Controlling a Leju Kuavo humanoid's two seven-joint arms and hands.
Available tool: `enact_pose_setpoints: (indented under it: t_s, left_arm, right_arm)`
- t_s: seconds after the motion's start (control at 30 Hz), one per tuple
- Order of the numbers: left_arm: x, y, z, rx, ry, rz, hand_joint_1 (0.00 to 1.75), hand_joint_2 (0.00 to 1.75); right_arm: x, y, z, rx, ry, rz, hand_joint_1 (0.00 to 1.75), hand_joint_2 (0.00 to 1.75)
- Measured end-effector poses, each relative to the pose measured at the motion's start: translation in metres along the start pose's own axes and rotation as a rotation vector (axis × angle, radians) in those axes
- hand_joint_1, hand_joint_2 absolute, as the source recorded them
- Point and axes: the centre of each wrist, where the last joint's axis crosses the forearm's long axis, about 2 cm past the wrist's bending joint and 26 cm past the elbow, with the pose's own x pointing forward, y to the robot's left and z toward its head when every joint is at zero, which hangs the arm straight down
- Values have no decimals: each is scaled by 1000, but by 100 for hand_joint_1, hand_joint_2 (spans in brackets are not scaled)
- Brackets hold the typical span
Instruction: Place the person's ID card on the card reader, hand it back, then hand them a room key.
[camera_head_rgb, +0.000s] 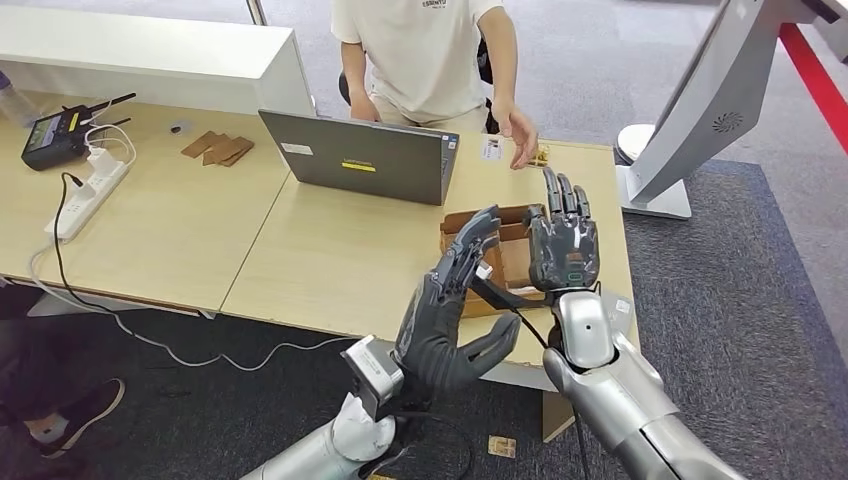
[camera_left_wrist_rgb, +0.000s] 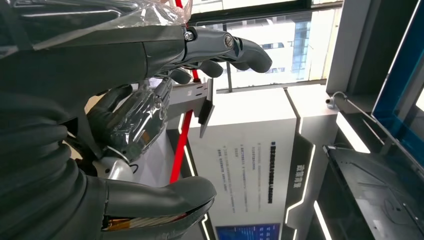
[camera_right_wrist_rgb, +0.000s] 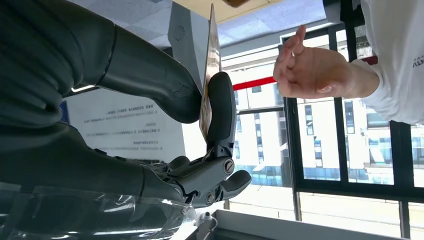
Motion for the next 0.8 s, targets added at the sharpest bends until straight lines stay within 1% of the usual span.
enact_pose_setpoints:
  t_s: [0.23, 0.6, 0.8]
  left_arm:
    - [-2, -1, -2, -10, 1, 6, 0, 175]
    - [-5, -7, -10, -68, -29, 69, 0, 175]
    - [-7, -9, -11, -71, -21, 70, 0, 175]
  right_arm:
    - [-10, -10, -8, -41, 7, 16, 175, 175]
    - [-38, -28, -32, -7, 28, 104, 175, 175]
    - [-45, -30, -36, -7, 35, 120, 175, 175]
